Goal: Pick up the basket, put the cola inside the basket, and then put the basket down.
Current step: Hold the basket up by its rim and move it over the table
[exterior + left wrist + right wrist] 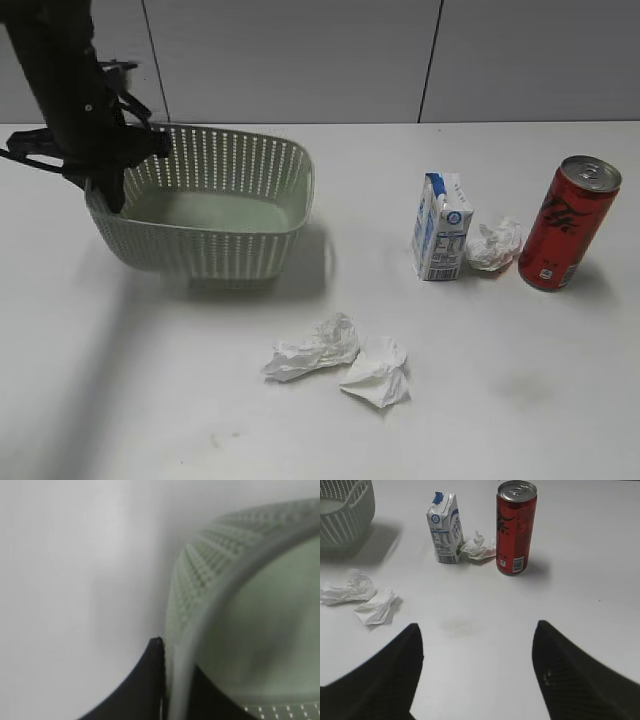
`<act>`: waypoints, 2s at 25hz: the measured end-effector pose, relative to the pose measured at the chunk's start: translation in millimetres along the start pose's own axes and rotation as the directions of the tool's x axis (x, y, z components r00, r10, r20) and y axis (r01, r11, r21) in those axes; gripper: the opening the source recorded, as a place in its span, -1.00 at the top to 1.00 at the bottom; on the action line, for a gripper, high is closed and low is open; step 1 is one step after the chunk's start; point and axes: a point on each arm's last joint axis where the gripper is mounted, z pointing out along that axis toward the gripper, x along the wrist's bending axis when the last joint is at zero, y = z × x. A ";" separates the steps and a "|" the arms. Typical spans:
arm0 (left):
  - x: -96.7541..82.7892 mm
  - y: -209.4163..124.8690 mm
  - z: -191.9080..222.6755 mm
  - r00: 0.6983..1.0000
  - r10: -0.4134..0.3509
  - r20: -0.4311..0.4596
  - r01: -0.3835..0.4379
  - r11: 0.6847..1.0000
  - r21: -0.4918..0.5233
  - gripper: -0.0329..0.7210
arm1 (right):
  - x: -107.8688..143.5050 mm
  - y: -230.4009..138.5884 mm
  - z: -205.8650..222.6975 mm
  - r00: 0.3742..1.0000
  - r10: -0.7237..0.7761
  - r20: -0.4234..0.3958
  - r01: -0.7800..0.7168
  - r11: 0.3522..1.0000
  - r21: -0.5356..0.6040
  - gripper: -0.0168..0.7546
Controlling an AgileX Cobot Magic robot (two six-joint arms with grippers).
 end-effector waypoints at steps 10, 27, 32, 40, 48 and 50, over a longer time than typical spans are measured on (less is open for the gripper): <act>0.2 -98.9 -16.3 0.982 -0.101 0.159 0.112 0.991 -0.066 0.91 | -0.1 0.0 0.0 1.000 -0.001 0.001 0.001 1.000 0.000 -0.42; -64.3 -160.5 16.9 0.989 0.026 0.144 -0.007 0.991 -0.131 0.91 | -0.1 0.2 0.0 1.000 0.001 0.001 -0.001 1.000 -0.002 -0.42; -56.7 -159.9 41.4 0.999 0.010 0.034 -0.009 0.999 -0.034 0.91 | -2.7 15.5 2.4 0.999 0.044 0.029 -0.044 0.999 0.009 -0.42; -59.6 -156.6 37.6 0.999 0.004 0.039 -0.003 0.999 -0.038 0.91 | -11.4 80.3 28.9 0.991 0.076 0.106 -0.091 0.986 0.142 -0.73; -61.5 -154.2 35.2 0.999 0.005 0.045 -0.003 0.999 -0.046 0.91 | -24.4 125.8 125.1 0.987 0.084 0.137 -0.135 0.894 0.427 -0.78; -61.5 -154.3 35.2 0.999 0.005 0.044 -0.003 0.999 -0.045 0.91 | -28.5 137.0 155.1 0.986 0.084 0.143 -0.142 0.869 0.474 -0.78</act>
